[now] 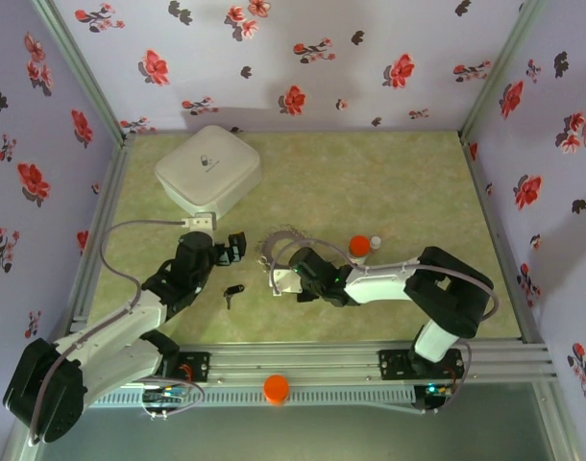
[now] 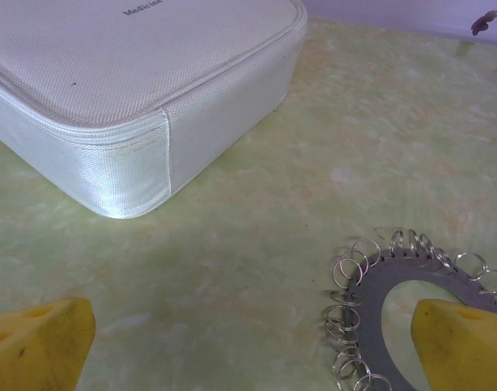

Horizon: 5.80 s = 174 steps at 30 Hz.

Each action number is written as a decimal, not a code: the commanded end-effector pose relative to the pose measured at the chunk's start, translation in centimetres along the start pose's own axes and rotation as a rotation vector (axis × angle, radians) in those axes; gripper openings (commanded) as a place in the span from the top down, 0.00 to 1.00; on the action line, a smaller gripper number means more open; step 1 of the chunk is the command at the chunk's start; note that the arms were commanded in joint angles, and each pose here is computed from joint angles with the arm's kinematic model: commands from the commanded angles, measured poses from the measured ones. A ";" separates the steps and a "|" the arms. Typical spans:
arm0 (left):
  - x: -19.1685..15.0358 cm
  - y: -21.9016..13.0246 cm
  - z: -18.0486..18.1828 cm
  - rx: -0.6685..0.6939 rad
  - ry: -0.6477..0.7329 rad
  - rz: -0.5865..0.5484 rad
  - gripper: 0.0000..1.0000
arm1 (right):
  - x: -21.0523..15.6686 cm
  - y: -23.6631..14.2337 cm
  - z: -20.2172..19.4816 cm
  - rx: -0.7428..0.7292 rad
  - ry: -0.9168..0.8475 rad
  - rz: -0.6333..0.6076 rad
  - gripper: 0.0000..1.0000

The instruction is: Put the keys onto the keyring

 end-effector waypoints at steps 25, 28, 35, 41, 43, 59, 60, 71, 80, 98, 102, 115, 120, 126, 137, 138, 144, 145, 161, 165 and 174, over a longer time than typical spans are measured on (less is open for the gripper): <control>0.5 -0.5 0.0 -0.025 -0.015 -0.040 0.00 | 0.3 -3.4 -2.1 -0.025 0.230 -0.089 1.00; 0.6 -0.4 -0.2 -0.037 -0.008 -0.046 0.00 | 0.0 -4.6 -2.3 0.023 0.323 -0.132 1.00; 0.8 -0.3 -0.5 -0.060 -0.009 -0.051 0.00 | -0.5 -6.0 -1.8 0.176 0.473 -0.164 1.00; 1.2 -0.2 -0.8 -0.071 0.000 -0.053 0.00 | -0.8 -6.0 -1.2 0.223 0.662 -0.117 1.00; 1.2 -0.1 -0.9 -0.076 0.002 -0.049 0.00 | -1.0 -5.9 -1.1 0.233 0.755 -0.088 1.00; 0.9 0.4 -1.2 -0.094 -0.013 -0.035 0.00 | -2.2 -4.3 0.5 0.296 0.934 0.104 1.00; 0.9 0.3 -1.2 -0.094 -0.014 -0.038 0.00 | -2.3 -4.2 0.5 0.297 0.936 0.115 1.00; 0.8 0.4 -1.2 -0.092 -0.007 -0.031 0.00 | -2.5 -3.4 0.4 0.284 0.946 0.148 0.77; 0.7 0.2 -1.1 -0.091 -0.003 -0.032 0.00 | -2.1 -3.7 0.1 0.287 0.966 0.126 0.75; 1.0 -0.2 -2.3 -0.177 0.007 -0.055 0.00 | -2.1 -9.2 -6.8 -0.033 1.358 0.035 0.66; 0.7 -0.2 -3.3 -0.208 -0.034 -0.053 0.00 | -2.0 -9.0 -8.1 -0.094 1.388 0.156 0.66; -2.1 1.8 -8.1 -0.266 -0.028 0.121 0.08 | -3.5 -4.3 -10.6 -0.201 1.476 0.352 0.67; -2.7 2.4 -8.5 -0.248 -0.031 0.194 0.08 | -4.2 -3.3 -10.0 -0.144 1.501 0.388 0.68; -3.5 2.1 -11.3 -0.365 0.064 0.263 0.22 | -5.0 -2.9 -9.3 -0.147 1.508 0.414 0.69; -3.8 2.6 -13.2 -0.394 0.111 0.281 0.19 | -5.9 -1.7 -8.9 -0.148 1.543 0.446 0.73; -3.8 2.6 -13.2 -0.395 0.113 0.283 0.19 | -6.0 -1.5 -8.7 -0.147 1.540 0.453 0.73; -3.2 2.7 -13.7 -0.409 0.116 0.268 0.21 | -6.5 -0.8 -8.0 -0.127 1.527 0.482 0.77; -3.1 2.7 -13.7 -0.412 0.113 0.265 0.21 | -6.6 -0.8 -7.9 -0.127 1.525 0.484 0.77; -3.0 2.6 -12.6 -0.346 0.100 0.245 0.18 | -6.0 -4.6 -10.0 -0.224 1.445 0.452 0.78; -3.3 2.7 -12.2 -0.310 0.094 0.265 0.18 | -4.4 -5.9 -11.2 -0.218 1.427 0.387 0.77; -3.3 2.8 -10.9 -0.256 0.055 0.264 0.18 | -0.2 -8.1 -9.4 -0.160 1.400 0.307 0.76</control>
Point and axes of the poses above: each hand's point on the last joint's axis, 136 mm out from that joint toward the fingers, its own y axis out along the fingers, its own z axis along the line the jaws close on, x = y × z, the point moved 5 cm from there along -y, back along the fingers, and after that the axes turned 8 degrees about y, right-handed, at the moved point
